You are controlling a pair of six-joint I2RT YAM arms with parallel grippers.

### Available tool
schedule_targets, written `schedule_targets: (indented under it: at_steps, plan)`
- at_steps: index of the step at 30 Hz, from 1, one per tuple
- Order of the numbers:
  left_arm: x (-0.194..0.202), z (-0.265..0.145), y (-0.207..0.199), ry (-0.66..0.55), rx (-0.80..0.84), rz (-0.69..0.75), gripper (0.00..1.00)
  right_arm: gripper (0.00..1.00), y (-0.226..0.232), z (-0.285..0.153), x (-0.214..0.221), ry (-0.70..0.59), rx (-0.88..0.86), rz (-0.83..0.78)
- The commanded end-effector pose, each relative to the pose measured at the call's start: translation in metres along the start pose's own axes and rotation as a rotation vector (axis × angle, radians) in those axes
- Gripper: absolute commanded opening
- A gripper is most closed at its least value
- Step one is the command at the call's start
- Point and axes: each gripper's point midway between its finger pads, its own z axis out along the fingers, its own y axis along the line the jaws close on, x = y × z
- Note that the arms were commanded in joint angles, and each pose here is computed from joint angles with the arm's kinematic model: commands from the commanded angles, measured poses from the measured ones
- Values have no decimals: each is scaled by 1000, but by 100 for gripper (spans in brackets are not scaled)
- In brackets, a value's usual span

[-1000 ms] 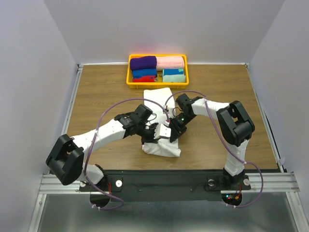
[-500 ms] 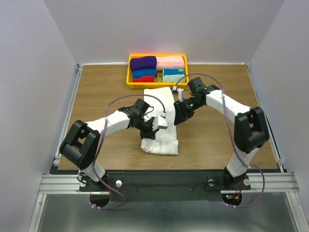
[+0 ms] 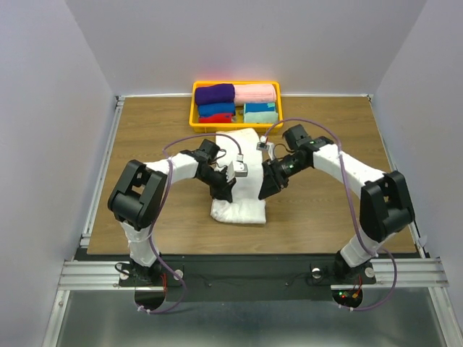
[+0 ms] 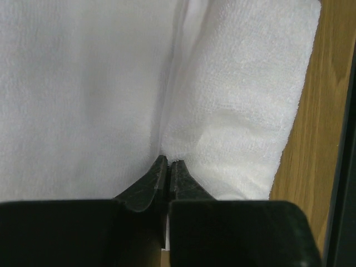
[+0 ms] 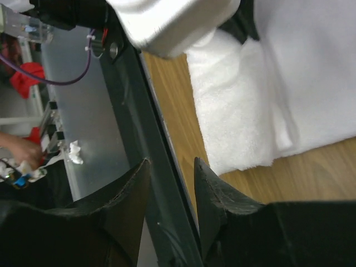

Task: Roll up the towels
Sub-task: Fold the towel

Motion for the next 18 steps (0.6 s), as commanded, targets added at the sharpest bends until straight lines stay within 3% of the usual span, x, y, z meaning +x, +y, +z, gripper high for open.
schedule_targets:
  at_steps: [1,6,10,11,18]
  plan:
    - [-11,-7,13,-45,9,-56,11,43,5,25,7,28,-122,50]
    - [-10,-6,13,-43,22,-66,14,41,-16,53,10,41,-99,151]
    - [-11,-11,11,-46,36,-83,23,41,-49,68,24,72,-6,239]
    - [-13,-19,14,-62,19,-98,32,41,-55,70,29,84,9,265]
    - [-24,-95,40,-127,-158,-102,48,41,-80,85,47,143,45,360]
